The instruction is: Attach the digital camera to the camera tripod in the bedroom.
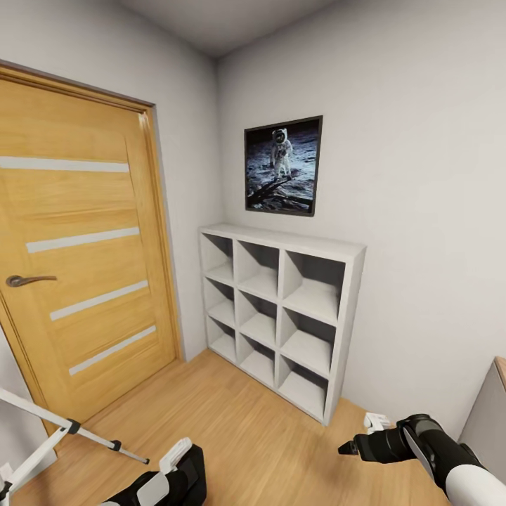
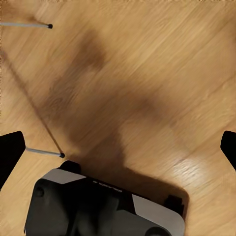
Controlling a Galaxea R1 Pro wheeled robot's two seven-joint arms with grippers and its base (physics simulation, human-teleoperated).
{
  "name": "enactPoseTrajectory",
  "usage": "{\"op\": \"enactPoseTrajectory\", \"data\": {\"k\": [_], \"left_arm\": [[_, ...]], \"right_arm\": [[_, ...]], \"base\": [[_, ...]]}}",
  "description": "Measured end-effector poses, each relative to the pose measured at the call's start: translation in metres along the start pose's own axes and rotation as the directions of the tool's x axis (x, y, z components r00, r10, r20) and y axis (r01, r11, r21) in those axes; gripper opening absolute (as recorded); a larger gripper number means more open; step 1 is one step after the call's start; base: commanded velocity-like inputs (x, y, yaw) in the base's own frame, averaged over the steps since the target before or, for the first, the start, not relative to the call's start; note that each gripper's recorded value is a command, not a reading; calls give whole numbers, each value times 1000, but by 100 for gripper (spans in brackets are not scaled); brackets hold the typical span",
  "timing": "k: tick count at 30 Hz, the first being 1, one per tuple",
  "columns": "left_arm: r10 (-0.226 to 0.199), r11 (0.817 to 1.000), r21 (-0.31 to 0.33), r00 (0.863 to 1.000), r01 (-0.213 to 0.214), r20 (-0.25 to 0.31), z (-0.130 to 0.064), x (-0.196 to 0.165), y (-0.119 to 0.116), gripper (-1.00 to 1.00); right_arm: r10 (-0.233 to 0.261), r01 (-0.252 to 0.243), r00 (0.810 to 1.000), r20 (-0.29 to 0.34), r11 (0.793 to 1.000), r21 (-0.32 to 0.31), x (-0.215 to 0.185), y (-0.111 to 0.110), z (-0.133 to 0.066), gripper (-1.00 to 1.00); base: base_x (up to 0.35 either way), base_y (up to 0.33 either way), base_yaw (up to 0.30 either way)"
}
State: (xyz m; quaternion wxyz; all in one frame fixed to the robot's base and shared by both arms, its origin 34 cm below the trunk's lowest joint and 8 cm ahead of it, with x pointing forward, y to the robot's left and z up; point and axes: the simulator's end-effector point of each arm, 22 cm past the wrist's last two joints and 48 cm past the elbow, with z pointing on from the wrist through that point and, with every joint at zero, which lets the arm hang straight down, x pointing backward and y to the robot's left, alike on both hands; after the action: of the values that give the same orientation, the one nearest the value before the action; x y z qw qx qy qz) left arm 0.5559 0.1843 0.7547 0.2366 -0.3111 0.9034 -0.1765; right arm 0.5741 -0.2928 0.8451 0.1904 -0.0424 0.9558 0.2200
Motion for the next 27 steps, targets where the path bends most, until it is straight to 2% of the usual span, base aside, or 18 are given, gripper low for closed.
{"op": "enactPoseTrajectory", "data": {"k": [15,20,27], "left_arm": [[-4,1000,-11,1000,4,-4,0,2,5,-100],[-9,1000,-12,1000,9,-5,0,2,6,-100],[-17,1000,-9,1000,17,-5,0,2,5,-100]], "right_arm": [[0,0,1000,0,1000,6,1,-1,0,100],[-2,2,1000,-8,999,33,2,-6,1,100],[-6,6,1000,-6,998,70,1,-13,0,100]], "base": [[230,-160,0],[247,-181,4],[247,-182,178]]}}
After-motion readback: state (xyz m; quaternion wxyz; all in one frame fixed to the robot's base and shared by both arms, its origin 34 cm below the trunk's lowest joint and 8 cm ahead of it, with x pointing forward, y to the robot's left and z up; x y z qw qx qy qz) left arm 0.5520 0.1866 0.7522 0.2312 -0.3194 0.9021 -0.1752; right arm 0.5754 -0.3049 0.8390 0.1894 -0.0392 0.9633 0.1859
